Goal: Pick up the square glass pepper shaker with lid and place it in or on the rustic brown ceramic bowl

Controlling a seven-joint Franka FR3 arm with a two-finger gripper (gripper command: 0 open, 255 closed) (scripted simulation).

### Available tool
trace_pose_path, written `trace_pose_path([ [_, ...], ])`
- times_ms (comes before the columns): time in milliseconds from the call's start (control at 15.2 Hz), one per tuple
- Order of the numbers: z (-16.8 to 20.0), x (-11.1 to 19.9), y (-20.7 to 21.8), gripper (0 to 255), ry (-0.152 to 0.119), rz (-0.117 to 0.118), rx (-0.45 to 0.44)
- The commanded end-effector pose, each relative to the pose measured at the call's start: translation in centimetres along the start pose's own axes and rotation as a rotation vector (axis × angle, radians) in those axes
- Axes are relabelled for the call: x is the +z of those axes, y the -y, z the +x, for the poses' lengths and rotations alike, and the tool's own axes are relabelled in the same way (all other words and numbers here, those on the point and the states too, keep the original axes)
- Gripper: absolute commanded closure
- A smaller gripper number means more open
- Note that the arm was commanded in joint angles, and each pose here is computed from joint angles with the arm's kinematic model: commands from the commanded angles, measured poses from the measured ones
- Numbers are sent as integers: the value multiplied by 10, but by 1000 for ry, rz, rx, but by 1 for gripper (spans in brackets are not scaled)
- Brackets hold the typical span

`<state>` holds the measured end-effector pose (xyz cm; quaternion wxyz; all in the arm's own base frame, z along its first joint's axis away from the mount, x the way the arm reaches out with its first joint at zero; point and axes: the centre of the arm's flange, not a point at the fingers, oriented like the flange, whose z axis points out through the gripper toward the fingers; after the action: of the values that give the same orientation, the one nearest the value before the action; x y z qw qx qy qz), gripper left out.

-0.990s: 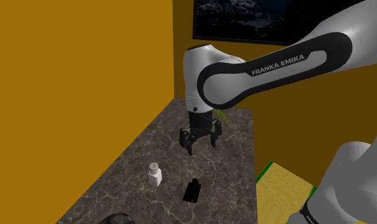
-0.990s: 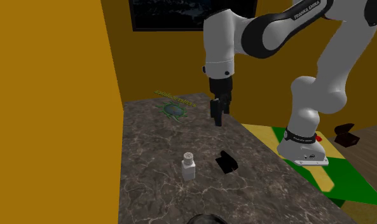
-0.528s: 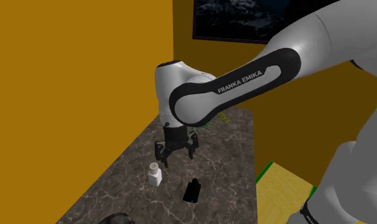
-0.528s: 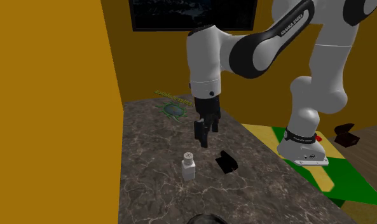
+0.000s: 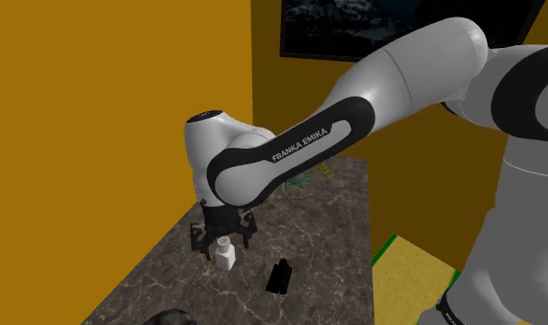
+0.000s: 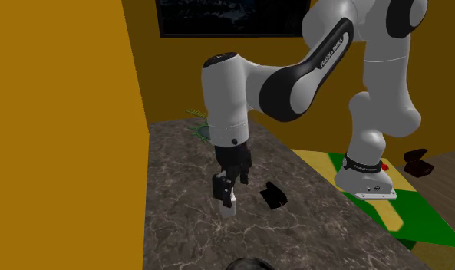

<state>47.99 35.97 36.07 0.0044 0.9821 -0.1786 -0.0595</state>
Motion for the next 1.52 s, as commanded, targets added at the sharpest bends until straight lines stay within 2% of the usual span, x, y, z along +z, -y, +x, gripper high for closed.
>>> trace_pose_path([
  [0,2,11,4,0,-1,1,1],
  [330,2,35,4,0,-1,1,1],
  [858,2,35,4,0,-1,1,1],
  [924,2,35,4,255,-1,1,1],
  [1452,2,34,4,255,-1,1,1],
])
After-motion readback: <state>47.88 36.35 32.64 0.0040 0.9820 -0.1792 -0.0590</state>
